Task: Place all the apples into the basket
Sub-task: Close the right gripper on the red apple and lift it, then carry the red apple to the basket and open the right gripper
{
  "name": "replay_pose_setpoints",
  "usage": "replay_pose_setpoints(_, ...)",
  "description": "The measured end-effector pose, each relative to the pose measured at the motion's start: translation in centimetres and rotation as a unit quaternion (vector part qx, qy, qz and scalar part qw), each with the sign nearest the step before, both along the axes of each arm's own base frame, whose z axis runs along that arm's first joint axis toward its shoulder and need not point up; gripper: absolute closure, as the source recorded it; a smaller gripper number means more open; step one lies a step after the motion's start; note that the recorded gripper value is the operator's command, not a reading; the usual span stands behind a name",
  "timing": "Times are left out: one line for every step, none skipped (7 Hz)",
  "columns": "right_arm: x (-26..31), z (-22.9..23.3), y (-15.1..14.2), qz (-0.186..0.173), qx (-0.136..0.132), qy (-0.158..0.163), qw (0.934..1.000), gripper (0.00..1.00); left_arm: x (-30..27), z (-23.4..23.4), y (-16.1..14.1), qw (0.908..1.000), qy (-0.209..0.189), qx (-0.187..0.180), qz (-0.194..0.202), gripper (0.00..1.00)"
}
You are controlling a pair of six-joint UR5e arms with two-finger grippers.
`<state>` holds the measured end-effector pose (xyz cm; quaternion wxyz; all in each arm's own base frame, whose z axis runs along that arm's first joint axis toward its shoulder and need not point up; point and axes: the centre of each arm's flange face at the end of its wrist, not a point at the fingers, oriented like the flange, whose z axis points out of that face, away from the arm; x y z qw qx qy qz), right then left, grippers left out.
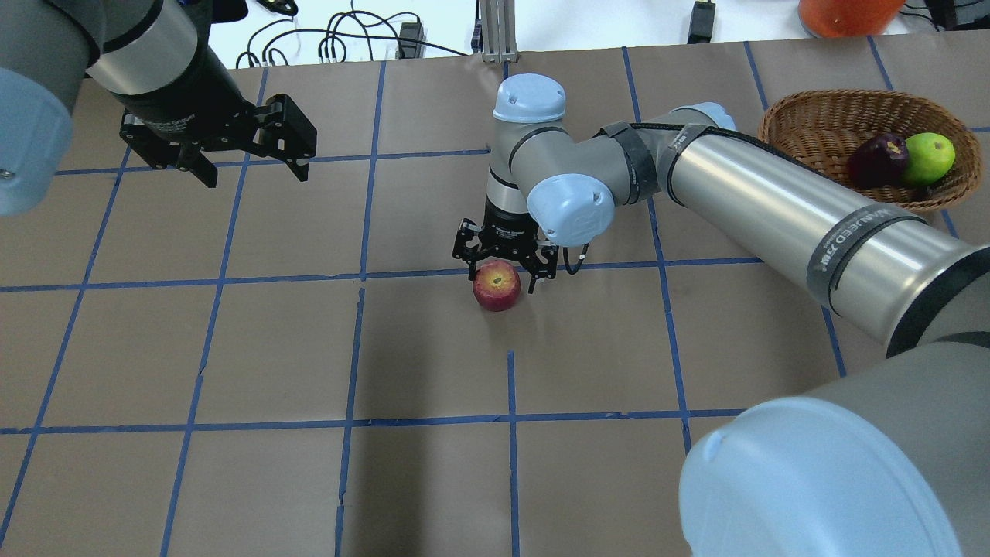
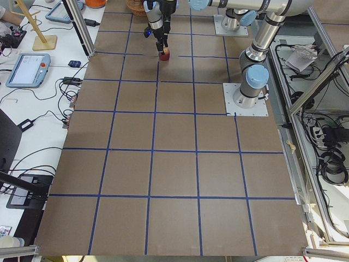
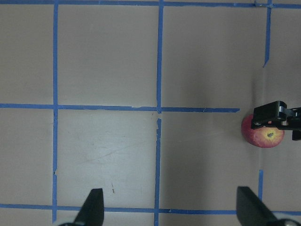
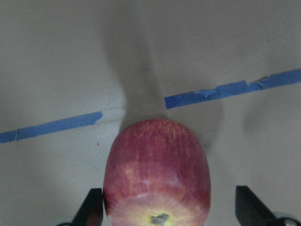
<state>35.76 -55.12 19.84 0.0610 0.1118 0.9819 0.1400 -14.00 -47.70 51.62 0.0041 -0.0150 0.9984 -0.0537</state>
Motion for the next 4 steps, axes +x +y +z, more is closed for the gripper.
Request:
replay_pose_setpoints(0.3, -0.9, 0.0, 0.0, 0.001, -0.002, 1.0, 0.99, 0.0, 0.0, 0.1, 1.0, 0.0, 0.0, -0.001, 0.0)
replay_pose_setpoints(0.5, -1.4, 0.0, 0.001, 0.0, -0.004, 1.0, 1.0, 0.1, 0.0, 0.1, 1.0, 0.0, 0.0, 0.0, 0.0)
replay_pose_setpoints(0.7, -1.3, -0.2, 0.002, -0.006, -0.004, 1.0, 1.0, 0.1, 0.0, 0.1, 1.0, 0.0, -0.001, 0.0, 0.0)
replay_pose_setpoints(0.3, 0.0, -0.7, 0.0, -0.021, -0.002, 0.9998, 1.0, 0.1, 0.0, 0.0, 1.0, 0.0, -0.001, 0.0, 0.0)
